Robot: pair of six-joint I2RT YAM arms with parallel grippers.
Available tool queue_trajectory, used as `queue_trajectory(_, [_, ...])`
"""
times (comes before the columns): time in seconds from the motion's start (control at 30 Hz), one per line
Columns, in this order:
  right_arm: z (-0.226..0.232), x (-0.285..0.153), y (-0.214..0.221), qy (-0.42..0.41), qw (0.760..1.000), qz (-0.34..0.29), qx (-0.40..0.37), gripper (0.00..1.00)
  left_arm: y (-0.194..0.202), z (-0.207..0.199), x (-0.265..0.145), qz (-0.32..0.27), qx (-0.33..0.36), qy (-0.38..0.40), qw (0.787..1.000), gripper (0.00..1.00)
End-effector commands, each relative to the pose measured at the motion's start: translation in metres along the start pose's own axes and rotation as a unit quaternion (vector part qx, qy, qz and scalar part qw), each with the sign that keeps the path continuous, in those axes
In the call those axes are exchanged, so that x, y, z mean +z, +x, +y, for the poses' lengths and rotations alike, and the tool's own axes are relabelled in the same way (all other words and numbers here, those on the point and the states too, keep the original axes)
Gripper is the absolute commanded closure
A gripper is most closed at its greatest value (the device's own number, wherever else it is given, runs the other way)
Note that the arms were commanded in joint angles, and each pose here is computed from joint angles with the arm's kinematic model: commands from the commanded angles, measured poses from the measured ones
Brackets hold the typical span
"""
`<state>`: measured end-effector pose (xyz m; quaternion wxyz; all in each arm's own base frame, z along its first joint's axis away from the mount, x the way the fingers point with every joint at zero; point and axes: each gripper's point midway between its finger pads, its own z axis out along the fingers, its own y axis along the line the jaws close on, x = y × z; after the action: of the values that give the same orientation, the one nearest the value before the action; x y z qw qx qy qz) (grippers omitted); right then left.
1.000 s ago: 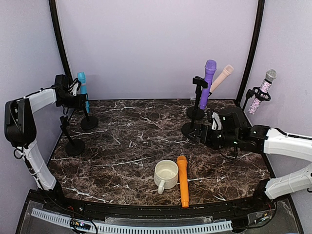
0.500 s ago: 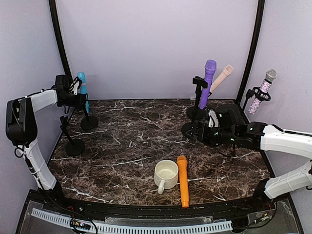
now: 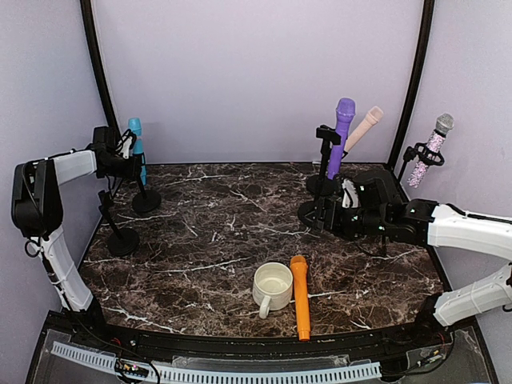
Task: Remove the microphone from the stand
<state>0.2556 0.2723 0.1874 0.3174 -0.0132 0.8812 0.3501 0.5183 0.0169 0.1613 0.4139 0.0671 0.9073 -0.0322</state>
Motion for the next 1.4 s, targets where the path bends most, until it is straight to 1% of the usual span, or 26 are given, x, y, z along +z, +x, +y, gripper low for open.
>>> queue_trajectory(0.0, [0.016, -0.005, -0.018, -0.024, 0.999, -0.028, -0.002, 0.11, 0.003, -0.006, -0.006, -0.012, 0.023, 0.008, 1.000, 0.81])
queue_trajectory(0.03, [0.017, -0.006, -0.019, -0.025, 0.999, -0.028, -0.002, 0.12, 0.000, -0.007, -0.008, -0.018, 0.024, 0.009, 0.999, 0.82])
queue_trajectory(0.1, [0.018, -0.008, -0.020, -0.026, 0.999, -0.032, -0.002, 0.11, -0.001, -0.009, -0.011, -0.026, 0.027, 0.011, 0.999, 0.88])
queue_trajectory(0.2, [0.019, -0.013, -0.023, -0.029, 0.999, -0.039, -0.002, 0.11, -0.003, -0.010, -0.020, -0.038, 0.028, 0.010, 0.999, 0.93])
queue_trajectory(0.3, [0.019, -0.018, -0.025, -0.030, 0.999, -0.045, -0.003, 0.11, -0.010, -0.015, -0.030, -0.053, 0.033, 0.008, 0.998, 1.00])
queue_trajectory(0.4, [0.021, -0.024, -0.026, -0.032, 0.998, -0.048, -0.005, 0.11, -0.014, -0.024, -0.039, -0.061, 0.042, 0.010, 0.997, 1.00])
queue_trajectory(0.53, [0.021, -0.032, -0.026, -0.035, 0.998, -0.052, -0.011, 0.11, -0.019, -0.046, -0.053, -0.075, 0.057, 0.019, 0.995, 1.00])
queue_trajectory(0.57, [0.020, -0.034, -0.027, -0.032, 0.998, -0.057, -0.011, 0.11, -0.024, -0.062, -0.060, -0.084, 0.068, 0.029, 0.994, 1.00])
queue_trajectory(0.67, [0.018, -0.040, -0.028, -0.031, 0.997, -0.066, -0.010, 0.11, -0.021, -0.085, -0.070, -0.088, 0.084, 0.038, 0.992, 1.00])
queue_trajectory(0.8, [0.029, -0.049, -0.029, -0.063, 0.995, -0.073, -0.024, 0.11, -0.017, -0.126, -0.092, -0.098, 0.082, 0.094, 0.987, 1.00])
queue_trajectory(0.87, [0.039, -0.052, -0.029, -0.087, 0.993, -0.073, -0.035, 0.11, -0.011, -0.147, -0.107, -0.103, 0.092, 0.119, 0.983, 1.00])
queue_trajectory(0.97, [0.060, -0.057, -0.029, -0.131, 0.987, -0.067, -0.059, 0.11, 0.010, -0.179, -0.119, -0.093, 0.121, 0.160, 0.975, 1.00])
queue_trajectory(1.03, [0.075, -0.058, -0.027, -0.151, 0.983, -0.063, -0.080, 0.11, 0.021, -0.200, -0.134, -0.094, 0.134, 0.198, 0.966, 1.00])
queue_trajectory(1.07, [0.082, -0.057, -0.025, -0.158, 0.981, -0.060, -0.092, 0.10, 0.022, -0.211, -0.147, -0.105, 0.142, 0.216, 0.960, 1.00])
queue_trajectory(1.13, [0.098, -0.056, -0.021, -0.172, 0.977, -0.056, -0.115, 0.10, 0.042, -0.232, -0.160, -0.100, 0.153, 0.265, 0.947, 1.00])
queue_trajectory(1.27, [0.123, -0.048, -0.016, -0.191, 0.970, -0.054, -0.138, 0.10, 0.070, -0.259, -0.179, -0.094, 0.172, 0.308, 0.931, 1.00])
queue_trajectory(1.37, [0.148, -0.046, -0.019, -0.211, 0.963, -0.073, -0.151, 0.10, 0.090, -0.275, -0.189, -0.077, 0.189, 0.327, 0.923, 1.00])
